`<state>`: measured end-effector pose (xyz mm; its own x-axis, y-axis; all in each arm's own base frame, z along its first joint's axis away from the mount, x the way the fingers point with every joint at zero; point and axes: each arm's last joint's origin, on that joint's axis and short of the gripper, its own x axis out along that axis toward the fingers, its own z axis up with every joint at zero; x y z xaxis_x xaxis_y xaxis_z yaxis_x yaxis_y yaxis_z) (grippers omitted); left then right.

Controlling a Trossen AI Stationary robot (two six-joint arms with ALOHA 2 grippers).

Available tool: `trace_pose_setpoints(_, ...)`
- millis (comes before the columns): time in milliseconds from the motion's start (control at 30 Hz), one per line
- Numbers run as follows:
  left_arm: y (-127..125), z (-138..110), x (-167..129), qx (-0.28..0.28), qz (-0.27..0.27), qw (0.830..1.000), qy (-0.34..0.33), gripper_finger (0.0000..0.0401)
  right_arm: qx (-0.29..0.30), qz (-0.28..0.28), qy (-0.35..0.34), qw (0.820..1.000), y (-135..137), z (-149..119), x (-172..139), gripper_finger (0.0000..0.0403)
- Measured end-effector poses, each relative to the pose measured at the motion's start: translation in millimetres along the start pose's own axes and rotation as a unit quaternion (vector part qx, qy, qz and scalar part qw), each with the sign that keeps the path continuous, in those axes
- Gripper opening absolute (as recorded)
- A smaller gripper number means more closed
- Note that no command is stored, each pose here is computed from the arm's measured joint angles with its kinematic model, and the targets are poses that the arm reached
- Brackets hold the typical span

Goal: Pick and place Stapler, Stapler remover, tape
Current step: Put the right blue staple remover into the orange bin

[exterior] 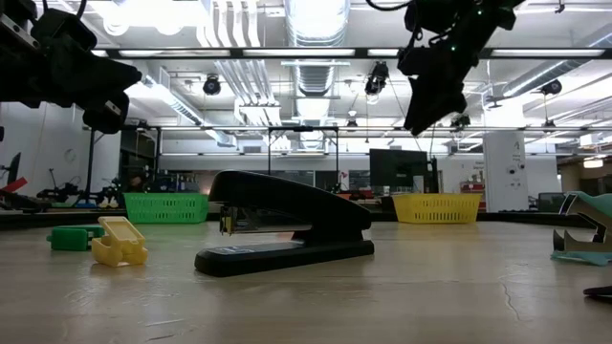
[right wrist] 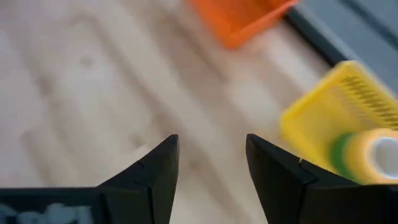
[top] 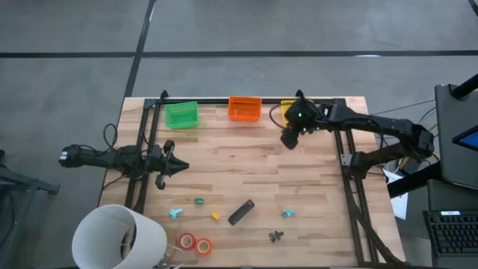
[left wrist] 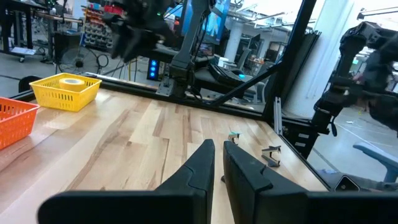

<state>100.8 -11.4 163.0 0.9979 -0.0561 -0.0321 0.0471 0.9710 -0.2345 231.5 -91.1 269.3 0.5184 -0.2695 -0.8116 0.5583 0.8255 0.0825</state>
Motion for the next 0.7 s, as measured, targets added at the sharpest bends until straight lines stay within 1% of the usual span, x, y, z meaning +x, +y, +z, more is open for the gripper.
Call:
trace_pose_setpoints(33,0.0,0.0,0.0,0.000,0.000,1.000,0.000,0.0037,-0.010,0.019,0.007,1.000,5.3,-2.2,0.1,0.0176)
trace_pose_setpoints(100,0.0,0.0,0.0,0.000,0.000,1.000,0.000,0.0037,-0.034,0.073,0.035,0.996,16.3,-8.8,-0.3,0.0172)
trace_pose_setpoints(200,0.0,0.0,0.0,0.000,0.000,1.000,0.000,0.0037,-0.070,0.172,0.079,0.979,33.5,-20.9,-0.7,0.0166)
trace_pose_setpoints(300,0.0,0.0,0.0,0.000,0.000,1.000,0.000,0.0037,-0.098,0.224,0.105,0.964,50.0,-34.6,1.3,0.0160)
trace_pose_setpoints(367,0.0,0.0,0.0,0.000,0.000,1.000,0.000,0.0037,-0.111,0.233,0.118,0.959,59.3,-43.1,1.9,0.0155)
trace_pose_setpoints(600,0.0,0.0,0.0,0.000,0.000,1.000,0.000,0.0037,-0.098,0.237,0.175,0.951,78.2,-72.3,6.2,0.0152)
trace_pose_setpoints(700,0.0,0.0,0.0,0.000,0.000,1.000,0.000,0.0037,-0.106,0.238,0.190,0.947,82.7,-83.8,8.9,0.0154)
